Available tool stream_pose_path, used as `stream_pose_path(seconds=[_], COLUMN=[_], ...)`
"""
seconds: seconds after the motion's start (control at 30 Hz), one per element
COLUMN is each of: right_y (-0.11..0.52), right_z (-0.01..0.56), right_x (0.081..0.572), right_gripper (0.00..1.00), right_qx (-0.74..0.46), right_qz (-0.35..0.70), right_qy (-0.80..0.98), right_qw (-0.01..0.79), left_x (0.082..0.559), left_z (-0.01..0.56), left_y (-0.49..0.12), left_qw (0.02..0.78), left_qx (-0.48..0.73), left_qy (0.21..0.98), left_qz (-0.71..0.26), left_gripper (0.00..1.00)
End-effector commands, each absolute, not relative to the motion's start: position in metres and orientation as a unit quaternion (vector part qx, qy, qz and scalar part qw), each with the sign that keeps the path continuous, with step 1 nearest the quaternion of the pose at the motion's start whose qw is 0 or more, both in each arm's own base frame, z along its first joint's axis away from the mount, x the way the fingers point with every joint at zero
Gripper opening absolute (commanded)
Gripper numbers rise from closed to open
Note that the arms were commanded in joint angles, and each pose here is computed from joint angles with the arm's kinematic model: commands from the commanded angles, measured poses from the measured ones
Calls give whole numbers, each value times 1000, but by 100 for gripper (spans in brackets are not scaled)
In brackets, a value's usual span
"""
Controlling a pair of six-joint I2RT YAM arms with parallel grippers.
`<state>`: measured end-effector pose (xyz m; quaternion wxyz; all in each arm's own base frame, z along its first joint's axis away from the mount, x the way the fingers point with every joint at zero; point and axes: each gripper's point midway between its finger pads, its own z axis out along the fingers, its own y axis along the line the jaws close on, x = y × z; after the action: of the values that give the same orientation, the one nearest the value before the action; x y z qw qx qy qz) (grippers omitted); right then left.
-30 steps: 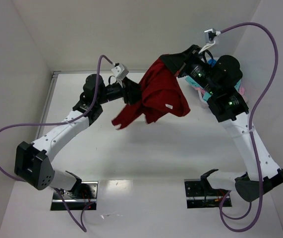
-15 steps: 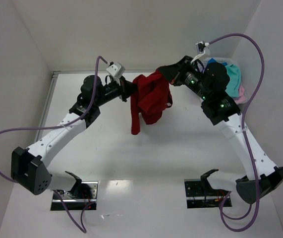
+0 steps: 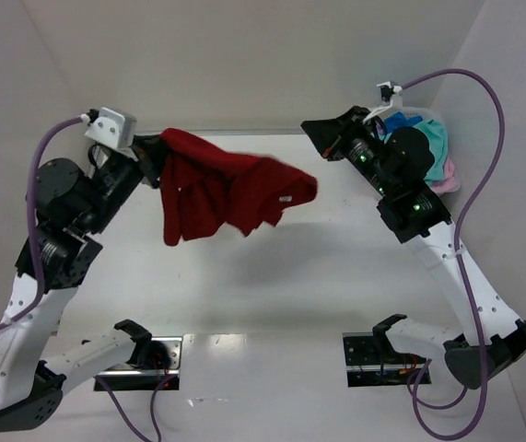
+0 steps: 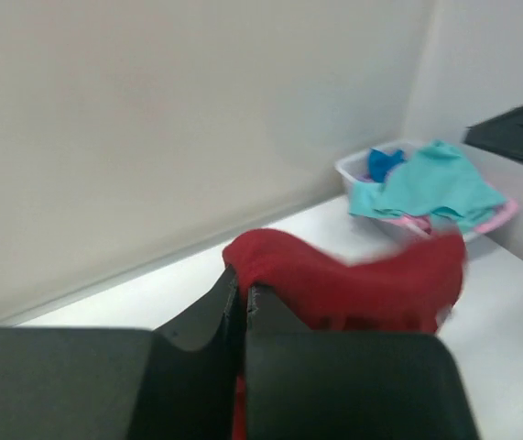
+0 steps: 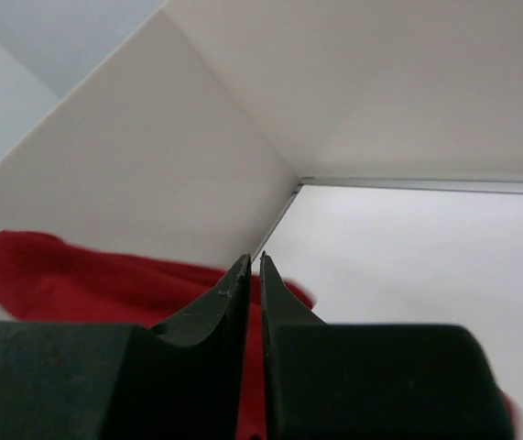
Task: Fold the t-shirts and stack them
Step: Move the tshirt to the center of the board, then flatten out the tshirt
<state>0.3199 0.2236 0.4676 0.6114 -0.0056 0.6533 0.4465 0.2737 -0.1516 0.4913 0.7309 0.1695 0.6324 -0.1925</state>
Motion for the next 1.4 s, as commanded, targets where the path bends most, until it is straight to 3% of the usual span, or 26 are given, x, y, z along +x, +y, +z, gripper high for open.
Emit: stream_pose_path(seconds=[0.0, 0.17, 0.27, 0.43, 0.7, 1.0, 1.37], right_y=[195, 193, 194, 211, 268, 281, 262], right_z=[479, 413, 374, 328, 280, 270, 233], right_x=[323, 337, 338, 324, 278, 264, 288], right_gripper=[13, 16, 25, 51, 79, 86, 85], right_qx=[24, 43, 55, 30, -23, -35, 16], right_qz=[405, 366, 362, 391, 448, 467, 385], right_qy=[632, 684, 711, 742, 766, 763, 791], right_qw=[660, 630, 600, 544, 461, 446, 475], left_x=[281, 311, 319, 327, 353, 317, 294], left_z=[494, 419, 377, 331, 375, 474, 499], left_y=[-124, -153, -170, -181, -201, -229, -230], left_qw=[739, 652, 604, 550, 566, 623, 626], left_qx=[139, 180, 198, 203, 188, 219, 238], left_qy=[647, 724, 757, 794, 780, 683, 660], left_qz=[-127, -133, -154, -161, -188, -314, -340], left_gripper=[0, 0, 0, 0, 0, 0, 0])
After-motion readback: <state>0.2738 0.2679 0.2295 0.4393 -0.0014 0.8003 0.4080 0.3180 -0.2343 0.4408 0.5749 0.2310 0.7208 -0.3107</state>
